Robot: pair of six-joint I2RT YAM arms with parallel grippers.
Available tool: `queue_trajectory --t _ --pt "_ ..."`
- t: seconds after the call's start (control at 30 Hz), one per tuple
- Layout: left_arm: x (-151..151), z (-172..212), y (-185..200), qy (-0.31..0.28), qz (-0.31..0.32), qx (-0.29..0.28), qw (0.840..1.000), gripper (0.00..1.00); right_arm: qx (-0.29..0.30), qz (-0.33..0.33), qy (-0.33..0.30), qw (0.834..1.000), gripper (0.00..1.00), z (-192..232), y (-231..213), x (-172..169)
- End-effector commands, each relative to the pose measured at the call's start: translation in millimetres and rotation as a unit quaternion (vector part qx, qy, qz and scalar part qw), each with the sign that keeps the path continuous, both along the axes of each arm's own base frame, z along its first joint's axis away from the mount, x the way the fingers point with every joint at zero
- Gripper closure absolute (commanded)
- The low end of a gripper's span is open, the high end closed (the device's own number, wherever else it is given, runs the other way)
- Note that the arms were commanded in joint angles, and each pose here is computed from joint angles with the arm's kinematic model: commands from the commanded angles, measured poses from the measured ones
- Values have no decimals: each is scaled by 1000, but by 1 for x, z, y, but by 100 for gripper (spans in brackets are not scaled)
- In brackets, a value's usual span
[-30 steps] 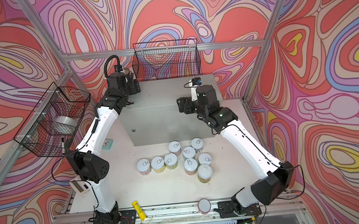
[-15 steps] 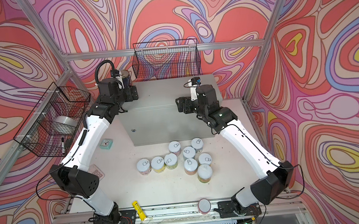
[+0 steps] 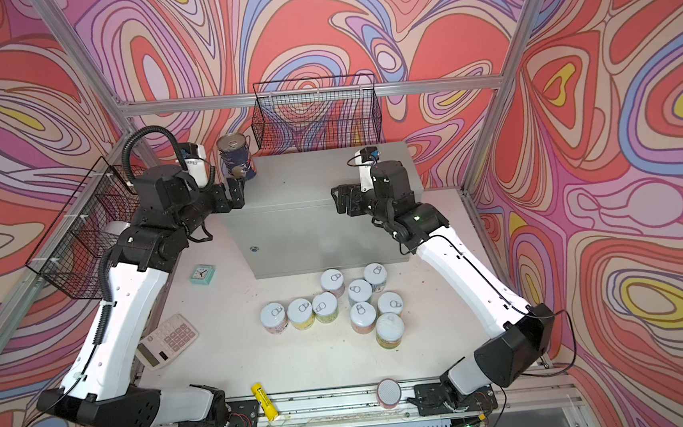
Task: Place and organize the canned foods onto the counter
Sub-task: 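Release the can and lower both grippers toward the white-lidded cans, then close the right gripper on the tall green-and-orange can nearest it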
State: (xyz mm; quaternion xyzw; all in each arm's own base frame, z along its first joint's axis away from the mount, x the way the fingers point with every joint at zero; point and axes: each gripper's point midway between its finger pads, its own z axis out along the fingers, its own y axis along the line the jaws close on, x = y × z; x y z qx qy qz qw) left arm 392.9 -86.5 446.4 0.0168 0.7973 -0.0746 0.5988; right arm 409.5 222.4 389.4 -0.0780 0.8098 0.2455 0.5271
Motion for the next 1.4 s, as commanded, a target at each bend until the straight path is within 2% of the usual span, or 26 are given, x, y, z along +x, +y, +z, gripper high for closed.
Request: queue_trajectory --t 0.0,0.17,0.23,0.33,0.47,0.57,0.7,0.77,0.9,1.1,1.37 --pt "-29 -9 -5 19 -19 -6 1000 0 -16 13 13 1000 10 -7 4 -2" --pt "-69 -38 -27 50 -39 42 997 0 -45 35 21 998 13 -19 8 -19" --pt "-81 -56 -27 56 -20 53 997 0 -63 32 24 997 14 -25 10 -26" --pt "-98 -85 -21 70 11 43 997 0 -82 28 34 996 14 -37 9 -40" --pt "-113 -115 -18 84 10 8 996 0 -104 15 75 992 11 -65 -7 -62" --pt "-120 -129 -30 82 -30 -20 996 0 -138 -1 126 982 7 -95 -22 -83" --pt "-127 -141 -48 56 -72 -108 990 0 -158 -22 196 968 5 -131 -39 -116" --pt "-130 -145 -53 62 -83 -137 985 0 -163 -33 225 960 5 -144 -46 -132" --pt "-136 -161 -77 100 -147 -118 977 0 -175 -59 276 943 2 -167 -56 -168" --pt "-134 -182 -88 124 -165 -112 972 0 -184 -80 337 920 2 -198 -65 -213" --pt "-143 -196 -99 133 -175 -90 971 0 -221 -93 386 891 2 -233 -65 -243"
